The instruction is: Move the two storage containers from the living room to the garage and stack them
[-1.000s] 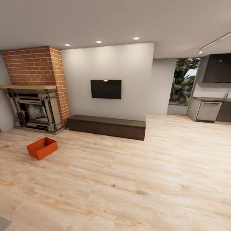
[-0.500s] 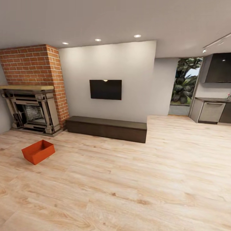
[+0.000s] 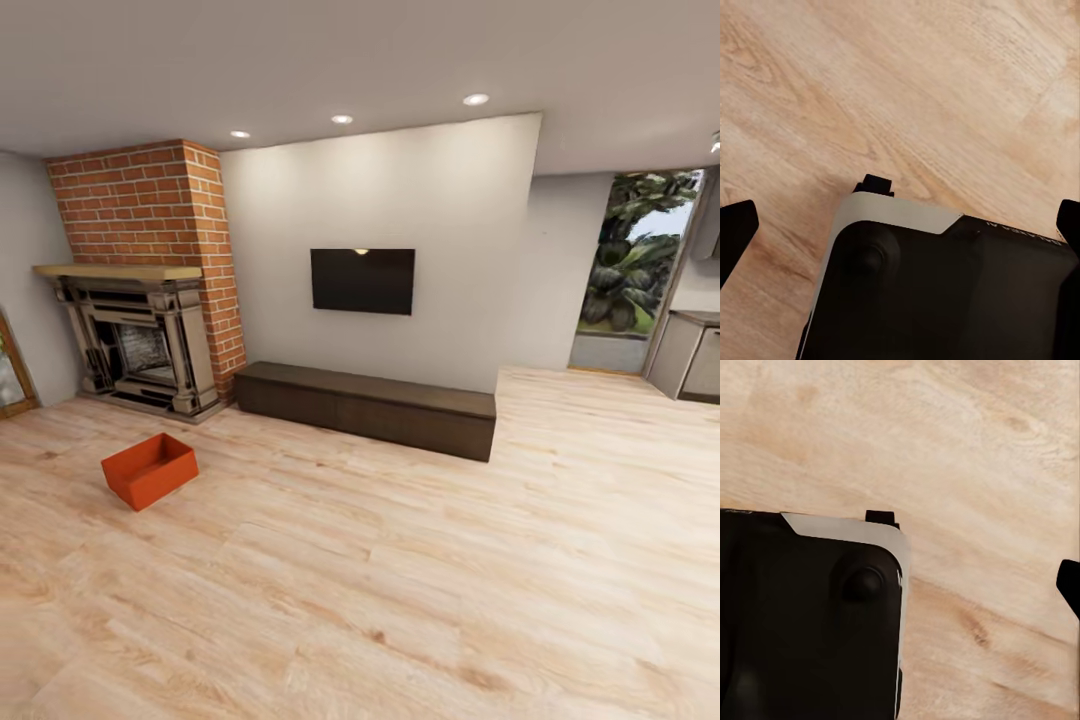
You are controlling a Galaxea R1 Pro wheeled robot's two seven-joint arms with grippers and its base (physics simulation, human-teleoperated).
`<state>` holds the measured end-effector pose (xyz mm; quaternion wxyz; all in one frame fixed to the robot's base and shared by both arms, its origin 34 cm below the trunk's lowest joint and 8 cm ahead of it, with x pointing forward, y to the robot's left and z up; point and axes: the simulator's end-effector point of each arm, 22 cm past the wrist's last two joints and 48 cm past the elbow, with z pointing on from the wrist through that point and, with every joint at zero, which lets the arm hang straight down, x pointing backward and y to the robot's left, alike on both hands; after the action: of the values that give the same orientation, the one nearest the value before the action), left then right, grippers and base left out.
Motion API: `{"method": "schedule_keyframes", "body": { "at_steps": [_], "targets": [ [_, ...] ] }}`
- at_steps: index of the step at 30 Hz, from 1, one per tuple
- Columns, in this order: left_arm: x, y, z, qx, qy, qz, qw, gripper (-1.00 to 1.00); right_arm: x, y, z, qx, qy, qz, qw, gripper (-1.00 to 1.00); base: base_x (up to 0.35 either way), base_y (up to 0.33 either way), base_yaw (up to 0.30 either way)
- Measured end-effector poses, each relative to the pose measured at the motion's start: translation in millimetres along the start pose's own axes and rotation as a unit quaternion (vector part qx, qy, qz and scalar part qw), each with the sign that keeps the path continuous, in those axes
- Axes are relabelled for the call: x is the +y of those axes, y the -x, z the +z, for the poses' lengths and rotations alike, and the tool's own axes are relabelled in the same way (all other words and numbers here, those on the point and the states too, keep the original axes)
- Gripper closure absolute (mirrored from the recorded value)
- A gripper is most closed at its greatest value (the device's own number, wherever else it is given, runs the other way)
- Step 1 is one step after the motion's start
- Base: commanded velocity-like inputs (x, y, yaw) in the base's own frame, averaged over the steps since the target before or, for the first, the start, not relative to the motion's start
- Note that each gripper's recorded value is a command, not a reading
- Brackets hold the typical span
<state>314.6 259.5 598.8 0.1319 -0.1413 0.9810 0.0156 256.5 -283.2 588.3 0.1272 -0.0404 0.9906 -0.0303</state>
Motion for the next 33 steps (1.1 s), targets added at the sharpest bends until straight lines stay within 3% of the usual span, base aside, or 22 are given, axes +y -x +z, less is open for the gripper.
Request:
{"method": "schedule_keyframes", "body": {
  "at_steps": [29, 33],
  "targets": [
    [0.0, 0.0, 0.0, 0.0, 0.0, 0.0, 1.0, -1.0, 0.0, 0.0, 0.0, 0.0, 0.0, 0.0, 1.0, -1.0, 0.323, 0.0, 0.271],
    [-0.1, 0.0, 0.0, 0.0, 0.0, 0.0, 1.0, -1.0, -0.1, -0.1, 0.0, 0.0, 0.0, 0.0, 1.0, -1.0, 0.323, 0.0, 0.061]
  ]
}}
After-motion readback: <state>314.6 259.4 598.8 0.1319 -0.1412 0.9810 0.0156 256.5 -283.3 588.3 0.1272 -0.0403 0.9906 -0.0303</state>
